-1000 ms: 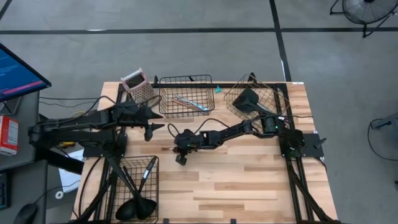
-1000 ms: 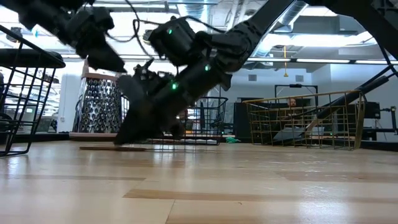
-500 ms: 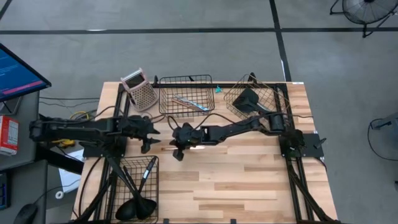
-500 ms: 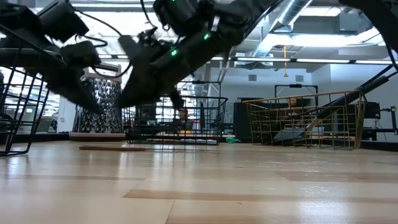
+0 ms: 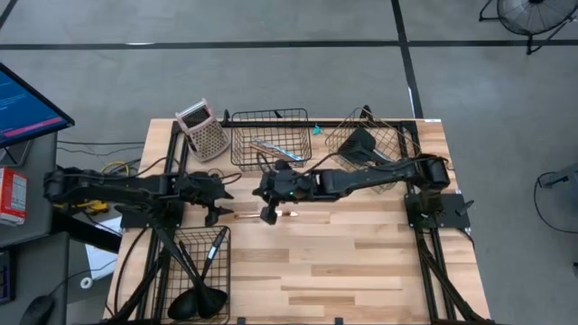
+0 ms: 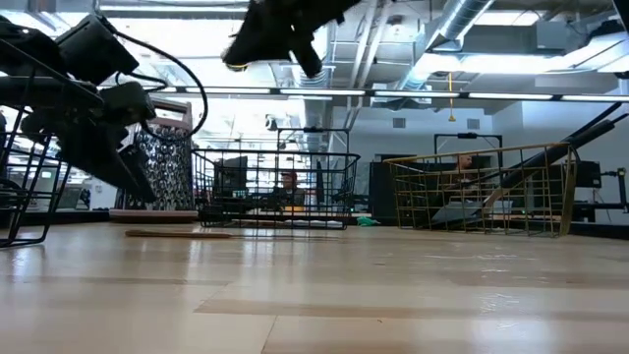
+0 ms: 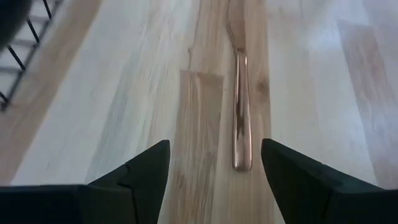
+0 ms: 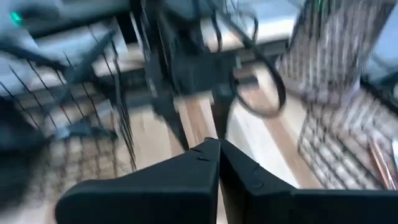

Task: Pick & Place Kitchen Items
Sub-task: Put the brown knife into the top black wire basket

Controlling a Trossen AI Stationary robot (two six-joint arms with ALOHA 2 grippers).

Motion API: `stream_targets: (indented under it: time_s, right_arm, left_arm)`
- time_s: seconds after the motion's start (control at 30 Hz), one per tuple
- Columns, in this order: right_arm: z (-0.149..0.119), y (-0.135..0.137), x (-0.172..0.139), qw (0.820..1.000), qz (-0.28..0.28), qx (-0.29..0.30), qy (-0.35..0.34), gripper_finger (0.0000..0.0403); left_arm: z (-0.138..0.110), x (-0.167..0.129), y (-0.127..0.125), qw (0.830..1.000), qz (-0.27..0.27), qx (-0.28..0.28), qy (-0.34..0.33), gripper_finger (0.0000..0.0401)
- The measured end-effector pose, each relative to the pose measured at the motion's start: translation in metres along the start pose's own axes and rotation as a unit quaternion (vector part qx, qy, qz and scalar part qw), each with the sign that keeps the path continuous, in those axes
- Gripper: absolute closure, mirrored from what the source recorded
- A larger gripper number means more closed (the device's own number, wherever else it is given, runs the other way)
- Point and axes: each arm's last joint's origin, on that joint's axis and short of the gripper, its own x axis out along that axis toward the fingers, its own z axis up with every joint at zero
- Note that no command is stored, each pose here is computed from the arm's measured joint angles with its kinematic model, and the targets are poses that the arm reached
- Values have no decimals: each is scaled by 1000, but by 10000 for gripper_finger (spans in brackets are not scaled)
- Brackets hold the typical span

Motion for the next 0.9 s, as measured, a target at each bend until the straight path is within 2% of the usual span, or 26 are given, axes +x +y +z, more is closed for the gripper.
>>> stream_targets:
  time_s: [0.1, 0.23, 0.4, 0.63, 0.73, 0.9]
  right_arm:
    - [-16, -3, 11, 999, 1, -9, 49, 403]
    - [-46, 3, 40, 993, 63, -16, 100, 403]
    - [-74, 12, 71, 988, 115, -3, 105, 403]
    - [-116, 16, 100, 980, 129, 23, 147, 403]
    - [-124, 15, 106, 979, 128, 37, 153, 403]
    - [-122, 5, 110, 983, 104, 52, 143, 403]
  left_arm:
    - [-1, 4, 0, 1000, 1, -4, 10, 167]
    - [-1, 6, 0, 1000, -8, -7, 13, 178]
    - [-1, 6, 0, 1000, -15, -7, 13, 186]
    - [0, 6, 0, 1000, -15, -6, 9, 178]
    - [0, 6, 0, 1000, -15, -6, 8, 173]
    - [0, 6, 0, 1000, -15, -4, 7, 175]
